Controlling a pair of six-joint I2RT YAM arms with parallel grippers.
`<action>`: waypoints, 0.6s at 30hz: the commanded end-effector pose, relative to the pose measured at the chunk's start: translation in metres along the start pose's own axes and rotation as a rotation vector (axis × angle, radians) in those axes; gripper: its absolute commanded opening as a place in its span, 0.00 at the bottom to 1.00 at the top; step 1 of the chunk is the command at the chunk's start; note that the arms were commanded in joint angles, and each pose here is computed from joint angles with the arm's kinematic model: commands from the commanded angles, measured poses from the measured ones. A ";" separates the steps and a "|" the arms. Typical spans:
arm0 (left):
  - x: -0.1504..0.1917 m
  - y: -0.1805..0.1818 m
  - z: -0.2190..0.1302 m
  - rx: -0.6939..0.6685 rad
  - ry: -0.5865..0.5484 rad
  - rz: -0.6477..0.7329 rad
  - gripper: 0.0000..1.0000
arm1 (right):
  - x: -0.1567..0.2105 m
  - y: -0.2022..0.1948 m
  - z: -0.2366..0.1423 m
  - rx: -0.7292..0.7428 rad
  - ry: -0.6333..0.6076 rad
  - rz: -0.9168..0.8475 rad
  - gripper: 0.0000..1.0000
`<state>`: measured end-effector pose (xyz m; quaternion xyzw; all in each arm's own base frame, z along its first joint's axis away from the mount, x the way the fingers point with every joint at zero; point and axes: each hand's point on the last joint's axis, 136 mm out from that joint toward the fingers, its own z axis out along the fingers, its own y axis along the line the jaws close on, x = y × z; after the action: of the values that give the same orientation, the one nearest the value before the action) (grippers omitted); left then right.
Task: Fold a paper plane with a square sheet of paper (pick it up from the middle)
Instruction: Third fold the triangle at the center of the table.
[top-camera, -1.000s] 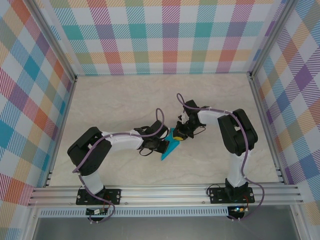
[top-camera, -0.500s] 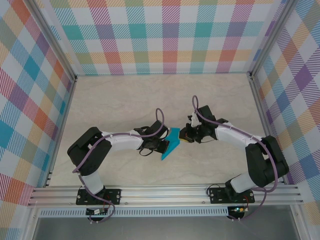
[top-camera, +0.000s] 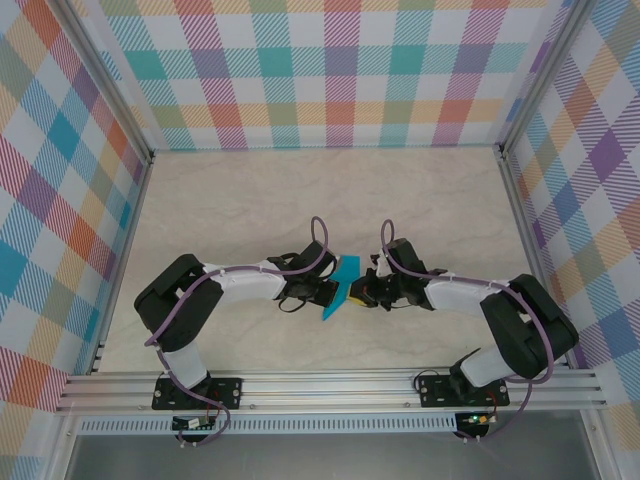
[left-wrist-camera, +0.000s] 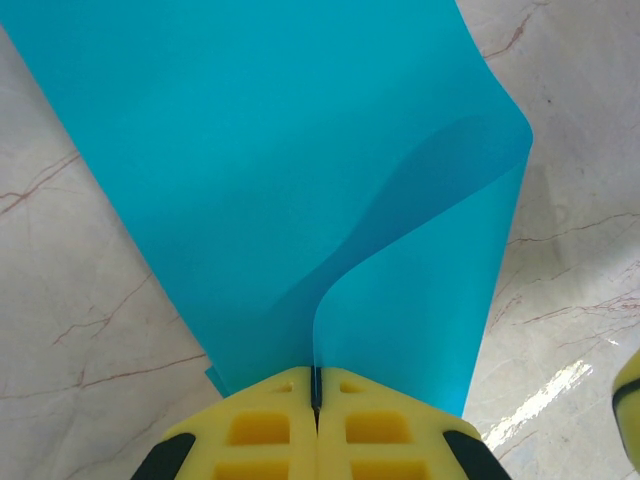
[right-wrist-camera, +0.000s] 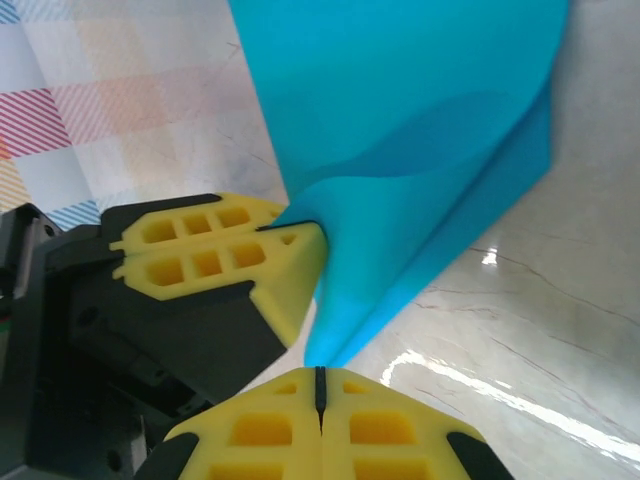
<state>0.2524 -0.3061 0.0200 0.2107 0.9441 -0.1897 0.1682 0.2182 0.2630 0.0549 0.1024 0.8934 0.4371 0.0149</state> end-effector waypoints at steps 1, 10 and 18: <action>0.019 0.018 0.007 -0.057 0.065 -0.020 0.00 | -0.005 0.004 0.003 -0.028 -0.040 0.011 0.00; 0.020 0.020 0.007 -0.064 0.070 -0.017 0.00 | -0.007 0.004 0.021 -0.051 -0.012 0.029 0.00; 0.019 0.019 0.006 -0.062 0.070 -0.012 0.00 | -0.009 0.000 0.028 -0.039 -0.001 0.037 0.00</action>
<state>0.2523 -0.3060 0.0199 0.2109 0.9442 -0.1894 0.1677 0.2248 0.2758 0.0331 0.1247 0.8879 0.4428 0.0036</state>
